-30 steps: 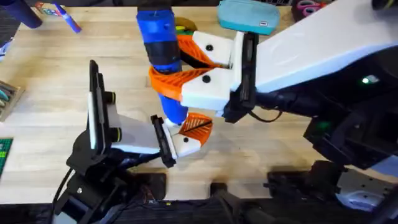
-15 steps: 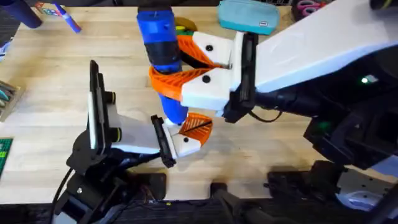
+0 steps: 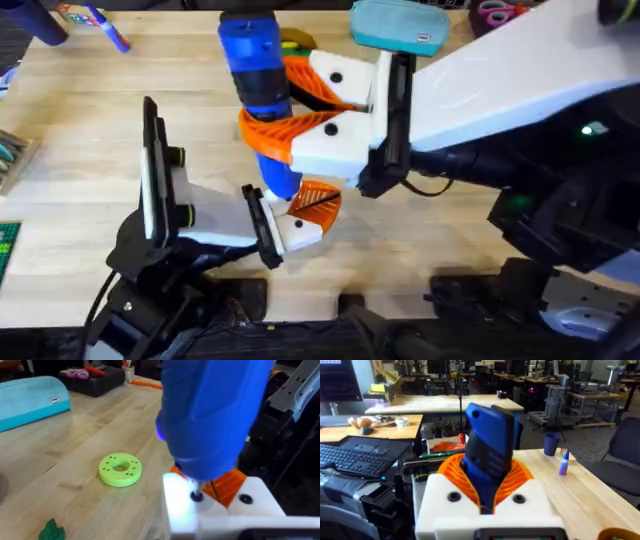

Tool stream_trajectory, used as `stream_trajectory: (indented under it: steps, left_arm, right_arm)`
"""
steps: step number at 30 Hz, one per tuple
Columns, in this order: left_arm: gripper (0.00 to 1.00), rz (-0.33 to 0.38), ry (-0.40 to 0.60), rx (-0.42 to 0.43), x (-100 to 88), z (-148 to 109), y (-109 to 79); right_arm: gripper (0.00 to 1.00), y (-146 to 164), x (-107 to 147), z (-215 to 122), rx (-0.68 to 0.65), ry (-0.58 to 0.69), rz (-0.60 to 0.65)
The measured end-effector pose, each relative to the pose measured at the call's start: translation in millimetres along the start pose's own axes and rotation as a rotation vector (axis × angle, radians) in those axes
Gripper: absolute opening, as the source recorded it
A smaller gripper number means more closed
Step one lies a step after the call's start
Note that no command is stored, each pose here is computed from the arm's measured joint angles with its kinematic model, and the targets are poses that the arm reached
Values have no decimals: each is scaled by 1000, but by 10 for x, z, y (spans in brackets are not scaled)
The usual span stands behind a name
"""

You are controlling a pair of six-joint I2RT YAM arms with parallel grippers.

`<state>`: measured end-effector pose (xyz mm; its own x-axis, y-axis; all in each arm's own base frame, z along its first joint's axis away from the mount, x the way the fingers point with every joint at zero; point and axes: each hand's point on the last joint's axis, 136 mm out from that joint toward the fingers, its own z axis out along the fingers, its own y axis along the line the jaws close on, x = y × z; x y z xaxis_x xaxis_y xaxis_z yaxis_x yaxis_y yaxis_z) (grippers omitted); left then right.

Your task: Pick up the gripper from the table and insert it into the empty holder that is missing its gripper. Then pick up a screw, insert it into the mounting hole, and use the screwdriver to tighten it. Finally, clean up the table by picking up the vegetable and placing it into the bucket.

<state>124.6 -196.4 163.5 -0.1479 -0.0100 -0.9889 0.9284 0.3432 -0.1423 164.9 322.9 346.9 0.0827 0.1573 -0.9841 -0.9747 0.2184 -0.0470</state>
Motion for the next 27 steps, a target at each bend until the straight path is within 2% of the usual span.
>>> stream_trajectory:
  steps: [3, 8, 10, 21, 27]
  left_arm:
    - [6, 1, 0, 1, -2, 0, -1]
    - [6, 1, -1, 1, -3, 0, -2]
    - [6, 1, 0, 1, -2, 0, -2]
    - [6, 1, -1, 1, -3, 0, -2]
    - [6, 1, 0, 1, -1, 0, -2]
  right_arm:
    - [85, 1, -118, 3, 0, -52, -36]
    - [85, 33, -528, -55, 2, -220, -133]
    - [85, 32, -621, -83, 12, -255, -152]
    - [85, -37, -532, -65, 42, -217, -128]
    - [85, -16, -289, -23, 13, -121, -49]
